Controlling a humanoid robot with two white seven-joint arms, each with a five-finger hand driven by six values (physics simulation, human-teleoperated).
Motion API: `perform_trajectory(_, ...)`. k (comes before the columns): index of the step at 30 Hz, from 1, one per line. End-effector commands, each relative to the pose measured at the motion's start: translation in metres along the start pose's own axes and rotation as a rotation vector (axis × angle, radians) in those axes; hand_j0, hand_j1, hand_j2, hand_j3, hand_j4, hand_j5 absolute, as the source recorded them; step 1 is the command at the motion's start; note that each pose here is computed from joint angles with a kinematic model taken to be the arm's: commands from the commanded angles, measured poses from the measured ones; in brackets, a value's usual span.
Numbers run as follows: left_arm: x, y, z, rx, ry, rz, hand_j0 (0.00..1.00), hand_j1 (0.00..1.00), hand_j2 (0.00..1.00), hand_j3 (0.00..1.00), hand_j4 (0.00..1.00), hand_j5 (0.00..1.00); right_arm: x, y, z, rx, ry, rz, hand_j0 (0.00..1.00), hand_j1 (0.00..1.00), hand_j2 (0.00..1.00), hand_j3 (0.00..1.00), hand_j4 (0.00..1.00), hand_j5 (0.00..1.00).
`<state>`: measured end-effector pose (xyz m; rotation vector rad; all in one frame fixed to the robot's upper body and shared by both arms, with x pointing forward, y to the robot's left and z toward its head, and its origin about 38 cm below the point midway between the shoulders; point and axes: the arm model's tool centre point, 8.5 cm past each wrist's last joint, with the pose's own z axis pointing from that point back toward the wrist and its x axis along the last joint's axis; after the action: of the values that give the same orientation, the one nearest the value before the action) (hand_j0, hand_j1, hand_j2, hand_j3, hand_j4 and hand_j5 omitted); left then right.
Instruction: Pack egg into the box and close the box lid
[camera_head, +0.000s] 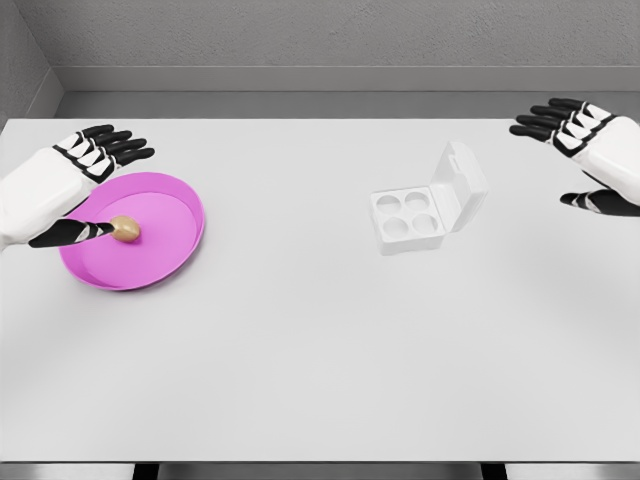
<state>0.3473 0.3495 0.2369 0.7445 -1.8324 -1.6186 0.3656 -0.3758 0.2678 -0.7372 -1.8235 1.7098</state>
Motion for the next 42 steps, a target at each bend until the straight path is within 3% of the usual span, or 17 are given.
perform_trajectory(1,0.000,0.000,0.000,0.002,0.001,0.006,1.00,1.00,1.00,1.00,1.00,1.00,0.001,0.000,0.000,0.000,-0.003,-0.004,1.00,1.00,1.00,1.00,1.00,1.00)
perform_trajectory(3,-0.001,-0.001,0.000,-0.006,0.003,0.004,1.00,1.00,1.00,1.00,1.00,1.00,0.002,-0.001,-0.001,-0.001,-0.008,-0.003,1.00,1.00,1.00,1.00,1.00,1.00)
perform_trajectory(5,-0.003,-0.004,0.000,-0.061,0.007,0.007,1.00,1.00,1.00,1.00,1.00,1.00,0.002,-0.001,-0.002,-0.002,-0.008,-0.002,1.00,1.00,1.00,1.00,1.00,1.00)
perform_trajectory(7,-0.019,-0.011,0.006,-0.086,0.050,0.029,1.00,1.00,1.00,1.00,1.00,1.00,0.002,-0.001,-0.001,0.000,-0.007,-0.003,1.00,1.00,1.00,1.00,1.00,1.00)
perform_trajectory(8,-0.022,-0.006,0.009,-0.108,0.048,0.004,1.00,1.00,1.00,1.00,1.00,1.00,0.001,-0.001,-0.002,-0.001,-0.007,-0.002,1.00,1.00,1.00,1.00,1.00,1.00)
perform_trajectory(11,-0.014,-0.025,0.005,-0.248,0.009,0.054,1.00,1.00,1.00,1.00,1.00,1.00,-0.003,-0.003,-0.005,0.049,0.001,0.010,1.00,1.00,1.00,1.00,1.00,1.00)
perform_trajectory(12,-0.010,-0.030,0.000,-0.345,-0.018,0.063,1.00,1.00,1.00,1.00,1.00,1.00,-0.012,0.000,-0.005,0.101,0.027,0.012,1.00,1.00,1.00,1.00,1.00,1.00)
perform_trajectory(15,0.006,-0.019,-0.042,-0.318,-0.129,0.050,1.00,1.00,1.00,1.00,1.00,1.00,-0.031,0.018,-0.010,0.181,0.082,-0.039,1.00,1.00,1.00,1.00,1.00,1.00)
perform_trajectory(17,0.011,-0.017,-0.054,-0.330,-0.178,0.060,1.00,1.00,1.00,1.00,1.00,1.00,-0.041,0.030,-0.011,0.260,0.108,-0.071,1.00,1.00,1.00,1.00,1.00,1.00)
perform_trajectory(20,-0.011,-0.001,-0.059,-0.279,-0.152,0.115,1.00,1.00,1.00,1.00,1.00,1.00,-0.051,0.040,-0.016,0.260,0.136,-0.117,1.00,1.00,1.00,1.00,1.00,1.00)
perform_trajectory(22,-0.019,0.002,-0.063,-0.279,-0.140,0.116,1.00,1.00,1.00,1.00,1.00,1.00,-0.055,0.049,-0.017,0.253,0.152,-0.148,1.00,1.00,1.00,1.00,1.00,1.00)
perform_trajectory(24,-0.037,-0.004,-0.083,-0.332,-0.077,0.153,1.00,1.00,1.00,1.00,1.00,1.00,-0.061,0.057,-0.025,0.236,0.169,-0.183,1.00,1.00,1.00,1.00,1.00,1.00)
perform_trajectory(28,-0.057,-0.028,-0.098,-0.447,-0.032,0.182,1.00,1.00,1.00,1.00,1.00,1.00,-0.063,0.067,-0.031,0.266,0.178,-0.176,1.00,1.00,1.00,1.00,1.00,1.00)
perform_trajectory(33,-0.066,-0.032,-0.105,-0.487,0.006,0.189,1.00,1.00,1.00,1.00,1.00,1.00,-0.068,0.084,-0.037,0.302,0.189,-0.207,1.00,1.00,1.00,1.00,1.00,1.00)
perform_trajectory(37,-0.068,-0.011,-0.105,-0.465,0.000,0.152,1.00,1.00,1.00,1.00,1.00,1.00,-0.075,0.089,-0.038,0.331,0.205,-0.209,1.00,1.00,1.00,1.00,1.00,1.00)
perform_trajectory(40,-0.069,0.023,-0.082,-0.439,-0.020,0.141,1.00,1.00,1.00,1.00,1.00,1.00,-0.080,0.090,-0.036,0.336,0.223,-0.216,1.00,1.00,1.00,1.00,1.00,1.00)
perform_trajectory(42,-0.066,0.025,-0.076,-0.461,-0.027,0.125,1.00,1.00,1.00,1.00,1.00,1.00,-0.082,0.091,-0.035,0.343,0.228,-0.213,1.00,1.00,1.00,1.00,1.00,1.00)
